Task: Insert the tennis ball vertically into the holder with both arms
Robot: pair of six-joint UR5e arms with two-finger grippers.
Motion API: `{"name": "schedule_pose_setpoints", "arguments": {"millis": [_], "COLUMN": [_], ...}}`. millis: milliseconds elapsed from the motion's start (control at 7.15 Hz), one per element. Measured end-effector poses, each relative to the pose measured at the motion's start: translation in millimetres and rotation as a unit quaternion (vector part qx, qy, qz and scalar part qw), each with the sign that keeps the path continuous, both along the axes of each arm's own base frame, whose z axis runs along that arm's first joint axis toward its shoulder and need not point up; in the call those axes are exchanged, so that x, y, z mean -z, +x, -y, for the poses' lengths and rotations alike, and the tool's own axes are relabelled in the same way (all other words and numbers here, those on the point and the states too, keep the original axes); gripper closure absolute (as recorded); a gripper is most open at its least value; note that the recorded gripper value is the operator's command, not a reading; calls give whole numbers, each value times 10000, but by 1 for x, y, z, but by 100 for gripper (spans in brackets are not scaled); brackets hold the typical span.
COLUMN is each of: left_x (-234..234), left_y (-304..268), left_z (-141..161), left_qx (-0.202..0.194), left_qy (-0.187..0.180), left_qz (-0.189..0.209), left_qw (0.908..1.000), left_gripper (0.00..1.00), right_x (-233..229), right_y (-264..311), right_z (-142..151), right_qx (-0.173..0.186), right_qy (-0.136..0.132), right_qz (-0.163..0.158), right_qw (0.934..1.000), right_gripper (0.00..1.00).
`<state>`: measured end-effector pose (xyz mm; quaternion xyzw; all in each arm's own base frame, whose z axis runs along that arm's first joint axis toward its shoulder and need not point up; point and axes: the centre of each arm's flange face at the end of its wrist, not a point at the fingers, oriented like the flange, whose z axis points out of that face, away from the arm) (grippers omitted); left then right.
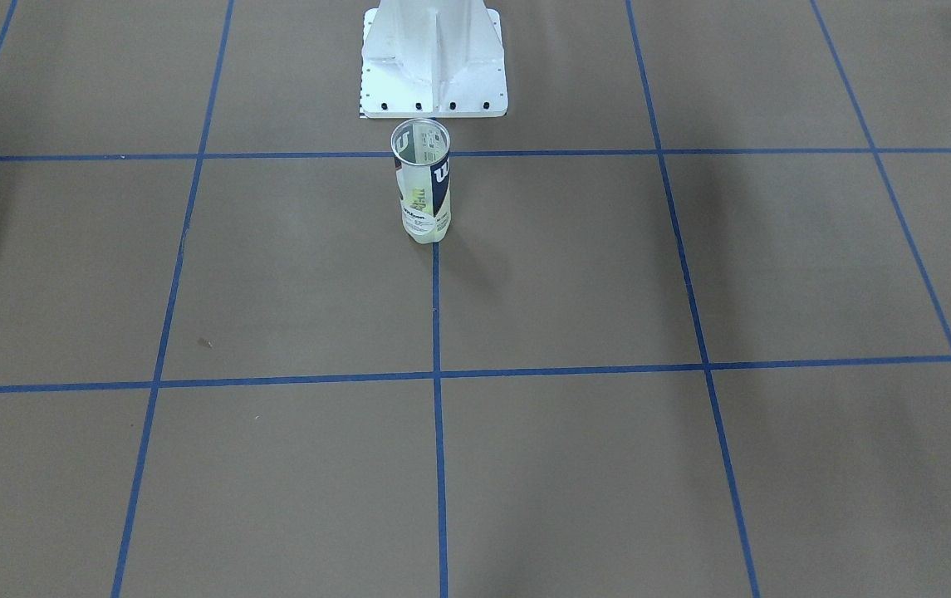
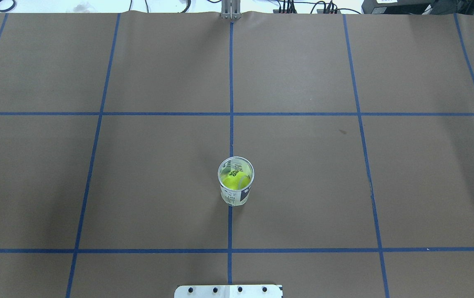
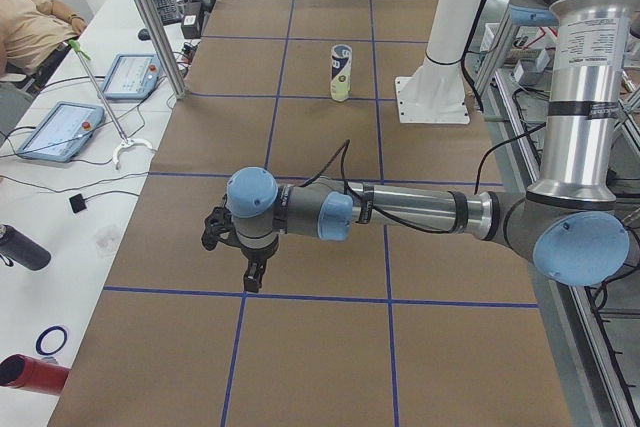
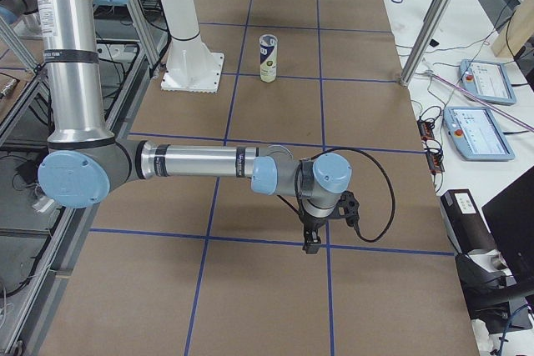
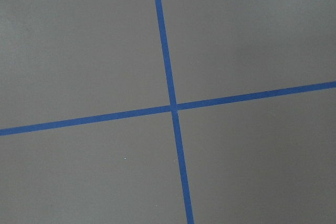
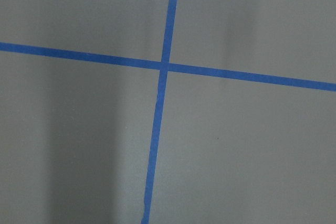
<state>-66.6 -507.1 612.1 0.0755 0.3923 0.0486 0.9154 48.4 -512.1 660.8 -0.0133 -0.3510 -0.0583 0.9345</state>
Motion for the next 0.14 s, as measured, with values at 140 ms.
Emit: {"name": "schedule_pose_setpoints", "arguments": {"millis": [140], "left_x": [0], "left_y": [0], "left_z": [0], "left_qx": [-3], "left_qy": [0], "left_qz": [-2], "left_qw": [10000], "left_gripper": [0], "right_x": [-1], "right_y": [0], "right_z": [-1], "right_qx": [-22], "right_qy": [-4], "right_qz": [-1], "right_qw": [10000], "right_gripper": [1]}}
